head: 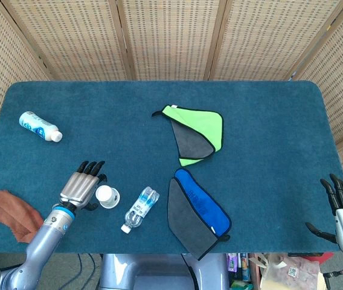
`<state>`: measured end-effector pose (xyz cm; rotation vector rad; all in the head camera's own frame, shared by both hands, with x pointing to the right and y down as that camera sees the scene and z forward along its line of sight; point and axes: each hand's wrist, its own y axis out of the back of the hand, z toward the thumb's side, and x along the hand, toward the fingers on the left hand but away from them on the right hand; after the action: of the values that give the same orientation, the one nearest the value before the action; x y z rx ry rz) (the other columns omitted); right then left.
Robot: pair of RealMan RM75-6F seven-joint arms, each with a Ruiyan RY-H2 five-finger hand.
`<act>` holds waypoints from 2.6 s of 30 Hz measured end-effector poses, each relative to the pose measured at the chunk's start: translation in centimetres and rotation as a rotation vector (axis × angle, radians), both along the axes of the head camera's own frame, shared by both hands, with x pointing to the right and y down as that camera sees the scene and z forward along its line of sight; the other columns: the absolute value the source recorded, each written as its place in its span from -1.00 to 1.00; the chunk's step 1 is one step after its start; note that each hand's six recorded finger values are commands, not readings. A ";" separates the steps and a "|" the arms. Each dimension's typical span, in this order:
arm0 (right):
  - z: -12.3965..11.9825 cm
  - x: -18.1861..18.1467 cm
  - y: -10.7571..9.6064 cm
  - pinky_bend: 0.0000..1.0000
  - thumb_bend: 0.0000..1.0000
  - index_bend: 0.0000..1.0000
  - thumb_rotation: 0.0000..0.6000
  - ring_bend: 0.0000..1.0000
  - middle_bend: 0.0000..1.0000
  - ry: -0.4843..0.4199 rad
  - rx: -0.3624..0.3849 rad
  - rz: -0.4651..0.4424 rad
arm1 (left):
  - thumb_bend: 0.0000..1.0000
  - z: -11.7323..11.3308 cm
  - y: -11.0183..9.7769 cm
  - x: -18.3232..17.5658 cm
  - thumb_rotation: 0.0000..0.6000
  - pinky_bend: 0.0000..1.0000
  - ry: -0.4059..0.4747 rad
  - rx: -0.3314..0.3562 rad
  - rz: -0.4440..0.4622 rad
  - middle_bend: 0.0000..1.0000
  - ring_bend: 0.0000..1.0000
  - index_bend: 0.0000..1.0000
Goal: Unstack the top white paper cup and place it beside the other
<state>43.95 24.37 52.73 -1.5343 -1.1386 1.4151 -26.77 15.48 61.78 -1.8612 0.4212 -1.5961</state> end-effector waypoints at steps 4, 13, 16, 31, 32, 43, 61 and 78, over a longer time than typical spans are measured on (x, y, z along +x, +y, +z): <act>0.0 0.0 0.0 -1.00 -0.76 -1.00 1.00 -1.00 -1.00 0.000 -0.001 0.000 | -0.52 0.4 0.1 -0.1 1.00 -1.00 -0.013 -0.005 0.004 -1.00 -1.00 -0.38; 0.0 0.0 0.0 -1.00 -0.76 -1.00 1.00 -1.00 -1.00 0.000 0.001 0.001 | -0.52 1.0 0.1 -0.1 1.00 -1.00 -0.017 -0.014 -0.006 -1.00 -1.00 -0.38; 0.0 0.0 0.0 -1.00 -0.76 -1.00 1.00 -1.00 -1.00 0.000 0.000 0.001 | -0.52 1.1 0.1 0.0 1.00 -1.00 -0.017 -0.014 -0.002 -1.00 -1.00 -0.37; 0.0 0.1 0.0 -1.00 -0.76 -1.00 1.00 -1.00 -1.00 0.001 0.000 0.001 | -0.52 1.5 -0.1 0.3 1.00 -1.00 -0.017 -0.015 -0.012 -1.00 -1.00 -0.32; 0.0 0.1 0.0 -1.00 -0.76 -1.00 1.00 -1.00 -1.00 0.001 0.000 0.001 | -0.52 1.5 -0.1 0.3 1.00 -1.00 -0.017 -0.015 -0.013 -1.00 -1.00 -0.31; 0.0 0.1 0.0 -1.00 -0.76 -1.00 1.00 -1.00 -1.00 0.001 0.001 0.001 | -0.52 1.5 -0.1 0.3 1.00 -1.00 -0.020 -0.011 -0.010 -1.00 -1.00 -0.30; -0.1 0.1 0.0 -1.00 -0.76 -1.00 1.00 -1.00 -1.00 0.001 0.001 0.002 | -0.52 1.8 0.0 0.3 1.00 -1.00 -0.035 -0.020 -0.002 -1.00 -1.00 -0.27; -0.1 0.1 0.0 -1.00 -0.76 -1.00 1.00 -1.00 -1.00 0.000 0.002 0.002 | -0.52 1.2 -0.5 0.4 1.00 -1.00 -0.010 0.001 -0.024 -1.00 -1.00 -0.17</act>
<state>44.07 24.36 52.63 -1.5323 -1.1412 1.4153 -26.34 14.98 62.96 -1.8528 0.4415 -1.6207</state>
